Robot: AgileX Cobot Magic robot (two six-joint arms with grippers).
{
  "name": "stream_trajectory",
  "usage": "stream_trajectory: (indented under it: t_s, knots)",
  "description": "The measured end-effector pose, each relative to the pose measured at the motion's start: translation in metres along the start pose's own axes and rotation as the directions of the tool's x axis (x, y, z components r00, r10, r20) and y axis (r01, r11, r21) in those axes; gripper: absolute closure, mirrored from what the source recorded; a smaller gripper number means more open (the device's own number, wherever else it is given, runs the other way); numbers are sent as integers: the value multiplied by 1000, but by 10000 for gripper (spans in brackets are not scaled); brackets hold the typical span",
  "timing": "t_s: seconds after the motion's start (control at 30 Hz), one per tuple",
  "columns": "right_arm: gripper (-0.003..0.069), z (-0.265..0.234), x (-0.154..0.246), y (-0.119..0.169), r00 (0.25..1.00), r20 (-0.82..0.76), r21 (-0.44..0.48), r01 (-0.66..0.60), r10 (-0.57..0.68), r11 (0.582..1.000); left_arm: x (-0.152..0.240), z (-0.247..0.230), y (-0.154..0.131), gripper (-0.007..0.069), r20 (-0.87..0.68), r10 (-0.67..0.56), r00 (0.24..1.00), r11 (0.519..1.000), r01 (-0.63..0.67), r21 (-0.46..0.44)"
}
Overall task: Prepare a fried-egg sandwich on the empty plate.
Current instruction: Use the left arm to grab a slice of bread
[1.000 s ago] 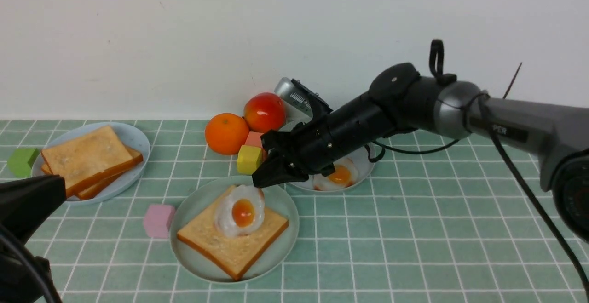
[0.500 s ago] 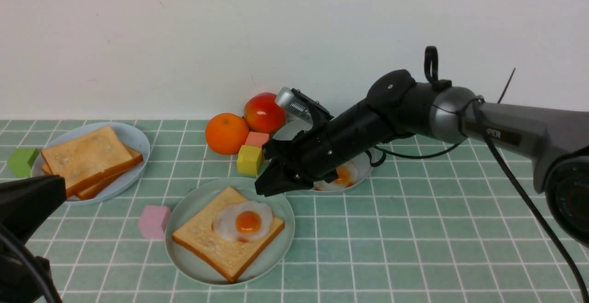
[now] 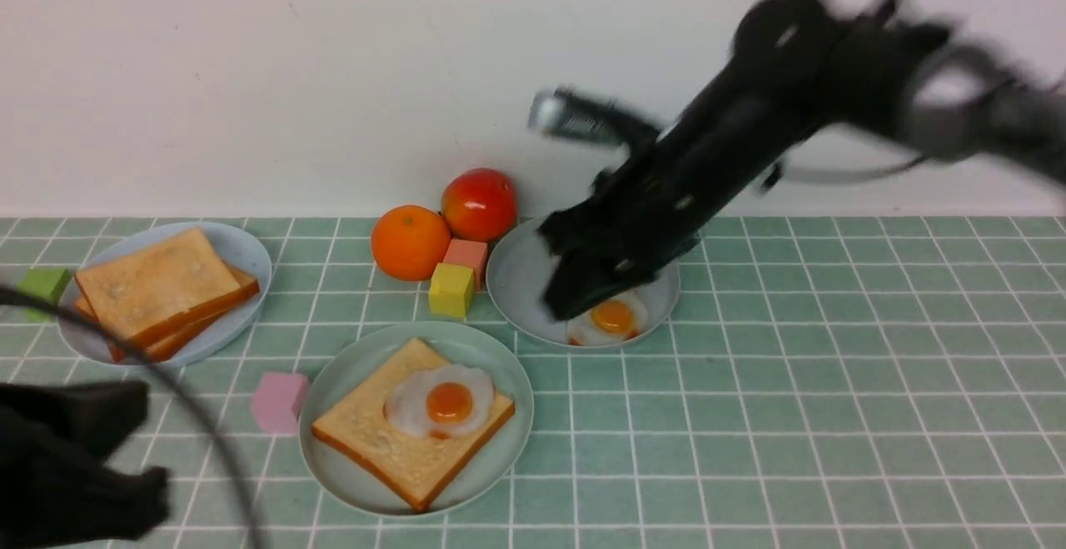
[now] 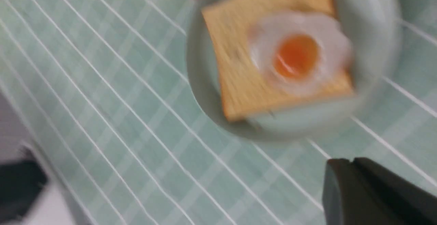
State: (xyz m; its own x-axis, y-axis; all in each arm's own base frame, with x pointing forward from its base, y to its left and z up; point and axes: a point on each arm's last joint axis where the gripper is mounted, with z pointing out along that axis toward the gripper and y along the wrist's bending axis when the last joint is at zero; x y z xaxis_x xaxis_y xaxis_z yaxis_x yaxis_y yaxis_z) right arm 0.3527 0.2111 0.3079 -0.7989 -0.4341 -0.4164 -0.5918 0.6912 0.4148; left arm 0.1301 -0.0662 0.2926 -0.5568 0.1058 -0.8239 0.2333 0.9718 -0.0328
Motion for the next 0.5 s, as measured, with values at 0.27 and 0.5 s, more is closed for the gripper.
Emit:
stream_trajectory:
  t_s: [0.27, 0.5]
  knots:
    - [659, -106, 74, 51, 980, 188, 212, 24, -65, 977, -32, 55, -31, 638, -184, 116, 976, 993, -116, 7]
    - [659, -167, 172, 79, 913, 387, 290, 16, -133, 957, -71, 127, 12, 638, -329, 136, 935, 989, -149, -14]
